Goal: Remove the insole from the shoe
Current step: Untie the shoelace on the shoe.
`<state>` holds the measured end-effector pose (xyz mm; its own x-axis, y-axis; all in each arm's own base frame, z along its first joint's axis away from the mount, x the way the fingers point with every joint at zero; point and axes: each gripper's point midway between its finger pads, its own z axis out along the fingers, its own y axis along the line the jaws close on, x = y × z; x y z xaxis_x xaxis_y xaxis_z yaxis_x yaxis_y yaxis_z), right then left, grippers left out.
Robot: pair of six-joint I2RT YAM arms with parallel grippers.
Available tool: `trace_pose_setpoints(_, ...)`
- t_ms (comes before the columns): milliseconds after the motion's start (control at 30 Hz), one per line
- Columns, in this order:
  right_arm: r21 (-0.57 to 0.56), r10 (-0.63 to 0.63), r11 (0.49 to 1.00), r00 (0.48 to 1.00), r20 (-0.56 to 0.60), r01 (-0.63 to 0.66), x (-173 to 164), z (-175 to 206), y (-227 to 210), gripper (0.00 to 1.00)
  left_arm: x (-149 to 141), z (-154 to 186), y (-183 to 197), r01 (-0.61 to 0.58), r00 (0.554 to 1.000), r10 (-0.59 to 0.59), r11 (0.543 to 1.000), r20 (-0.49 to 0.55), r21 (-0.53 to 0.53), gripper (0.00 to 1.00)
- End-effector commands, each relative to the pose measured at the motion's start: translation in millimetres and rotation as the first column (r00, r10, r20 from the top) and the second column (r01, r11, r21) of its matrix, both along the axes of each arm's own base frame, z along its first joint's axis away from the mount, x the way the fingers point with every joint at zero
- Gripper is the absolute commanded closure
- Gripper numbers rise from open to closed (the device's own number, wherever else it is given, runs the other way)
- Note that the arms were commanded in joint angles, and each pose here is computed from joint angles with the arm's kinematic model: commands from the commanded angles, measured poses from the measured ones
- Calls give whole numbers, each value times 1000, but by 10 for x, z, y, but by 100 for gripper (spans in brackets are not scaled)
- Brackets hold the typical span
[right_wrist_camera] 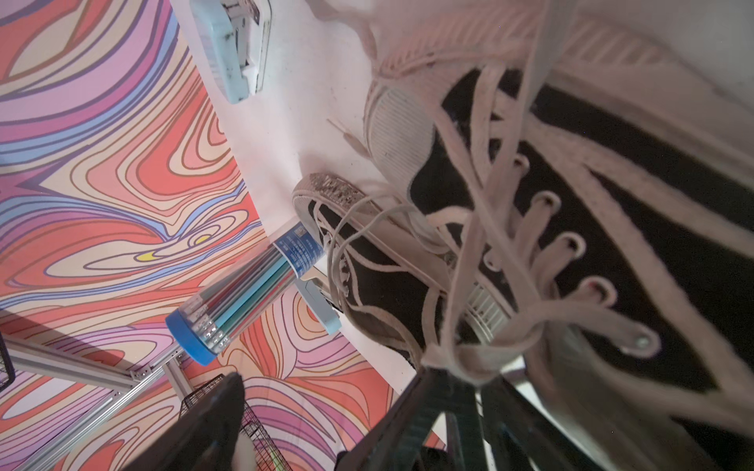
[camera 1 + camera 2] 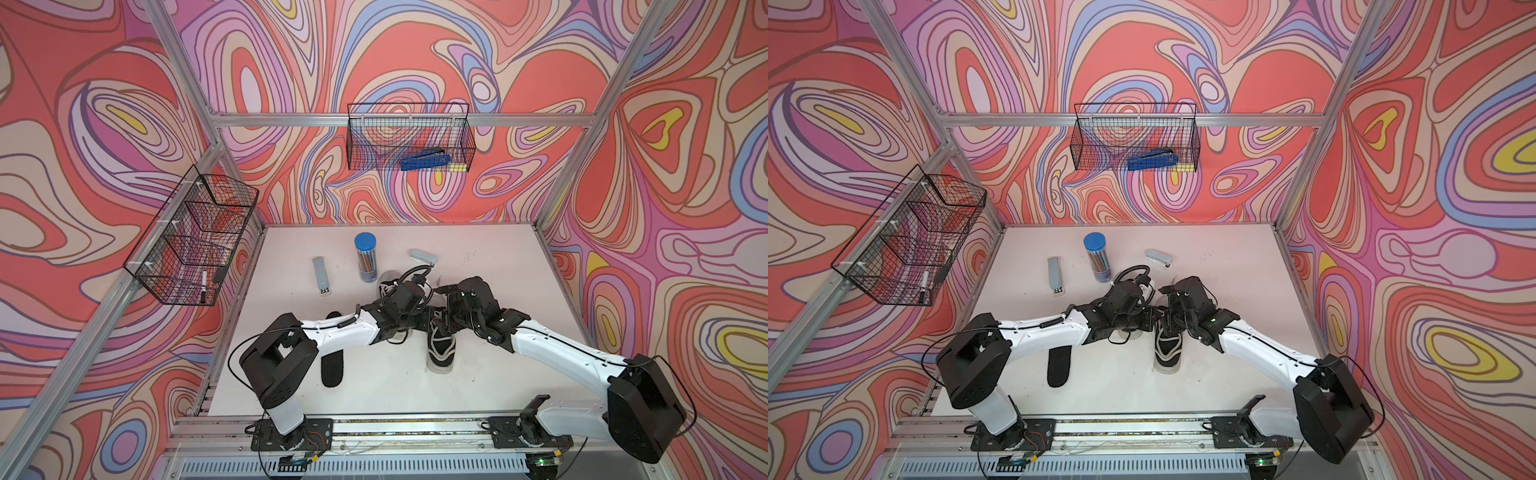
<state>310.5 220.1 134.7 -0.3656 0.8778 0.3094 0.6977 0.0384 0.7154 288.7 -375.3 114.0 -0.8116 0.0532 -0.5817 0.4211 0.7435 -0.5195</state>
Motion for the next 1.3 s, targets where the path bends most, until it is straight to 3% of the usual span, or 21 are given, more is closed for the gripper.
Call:
trace_pose_setpoints(0, -23, -49, 999, 999, -10, 49, 29, -156, -74, 9, -14, 133, -12, -2, 1000, 3, 999, 25, -34, 100)
trace_pose_setpoints(367, -186, -107, 973, 979, 174, 139, 390, -75, -390, 11, -78, 115, 52, 3, 1000, -3, 1000, 16, -7, 100)
trace_pose_setpoints(567, -327, -123, 916, 939, 320, 231, 620, 127, -627, 11, -154, 40, 75, 13, 1000, -13, 1000, 3, 19, 100)
trace_pose_setpoints(900, -490, -169, 808, 925, 339, 327, 929, -24, -1035, 6, -251, -42, 176, 14, 1000, -13, 999, -9, 47, 100)
trace_pose_setpoints(1267, -637, -226, 688, 937, 268, 348, 1261, -314, -1645, 5, -274, -68, 251, -4, 1000, 5, 998, -7, 55, 100)
